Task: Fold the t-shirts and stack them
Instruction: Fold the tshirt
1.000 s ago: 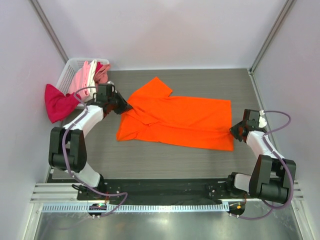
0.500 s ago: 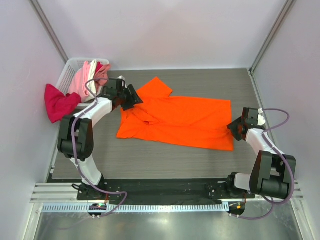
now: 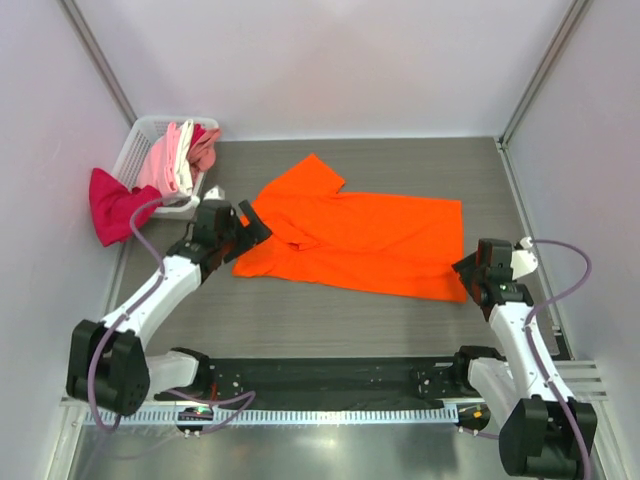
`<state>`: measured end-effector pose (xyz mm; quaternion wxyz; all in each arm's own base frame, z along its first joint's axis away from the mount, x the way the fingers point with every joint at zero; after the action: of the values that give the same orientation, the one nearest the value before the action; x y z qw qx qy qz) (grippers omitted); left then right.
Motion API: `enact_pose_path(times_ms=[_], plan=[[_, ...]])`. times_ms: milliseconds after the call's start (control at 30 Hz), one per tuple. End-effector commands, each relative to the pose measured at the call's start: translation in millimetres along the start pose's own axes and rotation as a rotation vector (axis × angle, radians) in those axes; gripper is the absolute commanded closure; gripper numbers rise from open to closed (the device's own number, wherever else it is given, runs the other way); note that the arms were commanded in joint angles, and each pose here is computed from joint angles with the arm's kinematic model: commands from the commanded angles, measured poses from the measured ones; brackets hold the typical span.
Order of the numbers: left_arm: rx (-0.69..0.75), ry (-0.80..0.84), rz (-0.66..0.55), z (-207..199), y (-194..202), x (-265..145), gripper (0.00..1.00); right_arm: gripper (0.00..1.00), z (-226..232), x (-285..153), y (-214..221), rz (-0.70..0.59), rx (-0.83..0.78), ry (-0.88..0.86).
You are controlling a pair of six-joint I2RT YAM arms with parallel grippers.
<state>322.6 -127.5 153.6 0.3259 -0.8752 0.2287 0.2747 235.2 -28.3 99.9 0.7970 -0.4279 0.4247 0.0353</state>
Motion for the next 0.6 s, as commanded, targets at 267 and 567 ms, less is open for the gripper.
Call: enact_pose_path(times_ms=[267,567], plan=[[-0.218,-0.003,-0.067,48,28,-9,0.14,0.52,-24,10,54,0.152,0.141,0.084],[-0.256,-0.037,-0.052,60,37,2,0.16,0.58,-21,31,57,0.181,0.172,0.138]])
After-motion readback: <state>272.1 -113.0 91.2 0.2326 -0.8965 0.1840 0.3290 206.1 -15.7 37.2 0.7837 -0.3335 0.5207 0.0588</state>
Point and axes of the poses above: each gripper's point midway between its finger pads, its own x axis out along the fingers, its own z axis along the line the jaws close on, y = z × x, the point moved 2 cm from there along -x, back along the fingers, and after that the axes turned 13 degrees about -x, right-handed, at the moved point
